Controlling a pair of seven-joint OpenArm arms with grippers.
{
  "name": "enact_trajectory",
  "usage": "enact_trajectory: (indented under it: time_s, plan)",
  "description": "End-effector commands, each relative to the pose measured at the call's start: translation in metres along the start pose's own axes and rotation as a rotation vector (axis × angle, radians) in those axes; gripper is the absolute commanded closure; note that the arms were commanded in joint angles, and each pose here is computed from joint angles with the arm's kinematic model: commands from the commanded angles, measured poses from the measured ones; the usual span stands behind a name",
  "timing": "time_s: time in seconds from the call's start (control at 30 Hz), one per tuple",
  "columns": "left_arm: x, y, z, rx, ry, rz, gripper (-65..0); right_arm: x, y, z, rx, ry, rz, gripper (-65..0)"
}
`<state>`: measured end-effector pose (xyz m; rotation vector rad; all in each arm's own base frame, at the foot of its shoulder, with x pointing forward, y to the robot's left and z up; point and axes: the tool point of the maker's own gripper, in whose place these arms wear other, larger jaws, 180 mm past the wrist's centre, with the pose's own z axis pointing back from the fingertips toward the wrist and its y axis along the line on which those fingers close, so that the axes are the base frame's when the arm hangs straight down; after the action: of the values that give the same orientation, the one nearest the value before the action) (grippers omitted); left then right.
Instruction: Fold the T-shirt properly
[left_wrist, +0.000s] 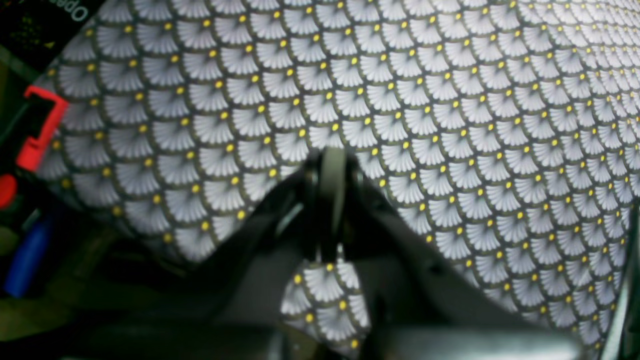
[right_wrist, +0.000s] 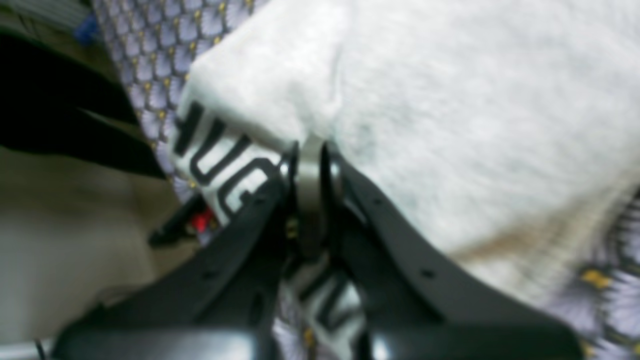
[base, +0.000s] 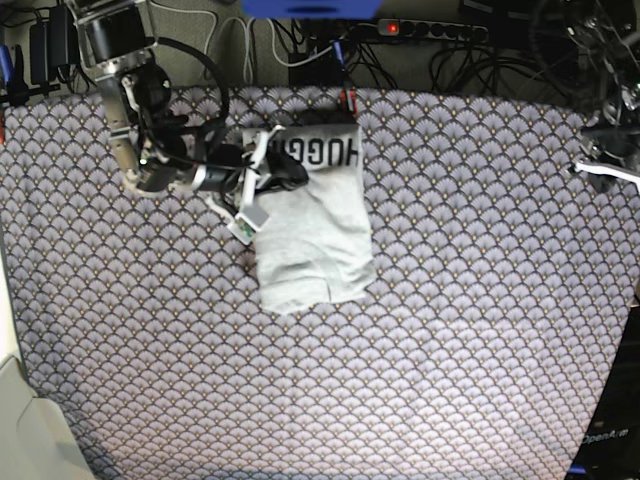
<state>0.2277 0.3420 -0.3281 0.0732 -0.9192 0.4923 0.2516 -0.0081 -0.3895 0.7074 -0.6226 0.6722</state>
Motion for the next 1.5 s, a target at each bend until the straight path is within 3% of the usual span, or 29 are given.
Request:
enact_trajectory:
  time_s: [0.0, 0.17, 0.3, 0.43, 0.7, 0.87, 1.03, 1.3, 1.47]
  plan:
    - [0.018, 0.001, 0.004, -0.001, -0.056, -0.017, -0.3, 0.031, 0.008, 0.009, 0.015, -0.082, 0.06, 0.0]
    - [0.021, 0.007, 0.006, 0.014, -0.065, -0.015, -0.3, 0.088, 0.027, 0.024, 0.001, -0.149, 0.228, 0.0]
    - [0.019, 0.018, 0.016, 0.049, -0.014, -0.001, -0.3, 0.109, 0.003, 0.02, -0.025, -0.148, 0.238, 0.0]
    - [0.023, 0.03, 0.024, 0.082, -0.008, 0.011, -0.3, 0.121, -0.033, 0.008, -0.041, -0.12, 0.173, 0.0]
    - [0.02, 0.056, 0.041, 0.153, -0.008, 0.017, -0.3, 0.112, -0.099, -0.016, -0.064, -0.147, -0.057, 0.0]
    - [0.015, 0.059, 0.043, 0.162, 0.006, 0.011, -0.3, 0.093, -0.116, -0.025, -0.074, -0.157, -0.153, 0.0]
    - [0.015, 0.059, 0.043, 0.162, 0.006, 0.012, -0.3, 0.101, -0.112, -0.015, -0.082, -0.151, -0.074, 0.0]
    - [0.02, 0.054, 0.046, 0.151, -0.004, -0.012, -0.3, 0.12, -0.066, 0.045, -0.149, -0.116, 0.222, 0.0]
    - [0.001, 0.037, 0.04, 0.1, 0.07, -0.076, -0.3, 0.09, -0.047, 0.085, -0.238, -0.137, 0.212, 0.0]
